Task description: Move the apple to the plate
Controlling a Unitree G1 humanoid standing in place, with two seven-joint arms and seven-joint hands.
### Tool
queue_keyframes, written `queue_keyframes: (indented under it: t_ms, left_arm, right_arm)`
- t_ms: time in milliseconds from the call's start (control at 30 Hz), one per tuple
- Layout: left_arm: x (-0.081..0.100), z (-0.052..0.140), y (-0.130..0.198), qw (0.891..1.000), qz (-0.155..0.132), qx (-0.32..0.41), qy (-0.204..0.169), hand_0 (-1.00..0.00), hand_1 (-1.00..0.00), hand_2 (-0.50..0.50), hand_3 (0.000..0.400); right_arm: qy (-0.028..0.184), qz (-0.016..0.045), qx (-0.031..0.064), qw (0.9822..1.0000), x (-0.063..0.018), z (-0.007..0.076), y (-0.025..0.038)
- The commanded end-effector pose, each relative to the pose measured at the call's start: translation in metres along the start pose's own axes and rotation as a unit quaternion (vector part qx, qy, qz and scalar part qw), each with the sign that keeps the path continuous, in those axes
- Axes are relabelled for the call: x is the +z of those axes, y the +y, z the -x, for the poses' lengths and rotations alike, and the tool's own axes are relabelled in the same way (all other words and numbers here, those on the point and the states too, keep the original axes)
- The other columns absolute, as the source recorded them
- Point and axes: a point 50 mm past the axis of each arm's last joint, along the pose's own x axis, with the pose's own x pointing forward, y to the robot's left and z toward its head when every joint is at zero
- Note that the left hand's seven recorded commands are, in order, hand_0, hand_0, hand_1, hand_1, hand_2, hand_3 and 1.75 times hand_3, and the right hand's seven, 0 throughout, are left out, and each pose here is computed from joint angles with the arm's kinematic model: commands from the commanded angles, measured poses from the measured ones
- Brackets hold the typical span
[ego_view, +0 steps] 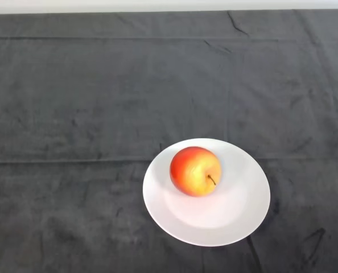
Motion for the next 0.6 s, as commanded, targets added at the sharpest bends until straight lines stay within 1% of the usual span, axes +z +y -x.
queue_keyframes:
  t_ms: [33, 600]
  left_arm:
    - [0.0094, -0.0105, 0.0142, 0.999, -0.011, 0.020, -0.022, 0.00, 0.00, 0.00, 0.000]
    - [0.0103, -0.0105, 0.0145, 1.000, -0.007, 0.014, -0.027, 0.00, 0.00, 0.00, 0.000]
  right_arm:
    - [-0.019, 0.0012, 0.0146, 0.9997, 0.0104, 0.0018, 0.0069]
    - [-0.019, 0.0013, 0.0147, 0.9997, 0.0104, 0.0018, 0.0069]
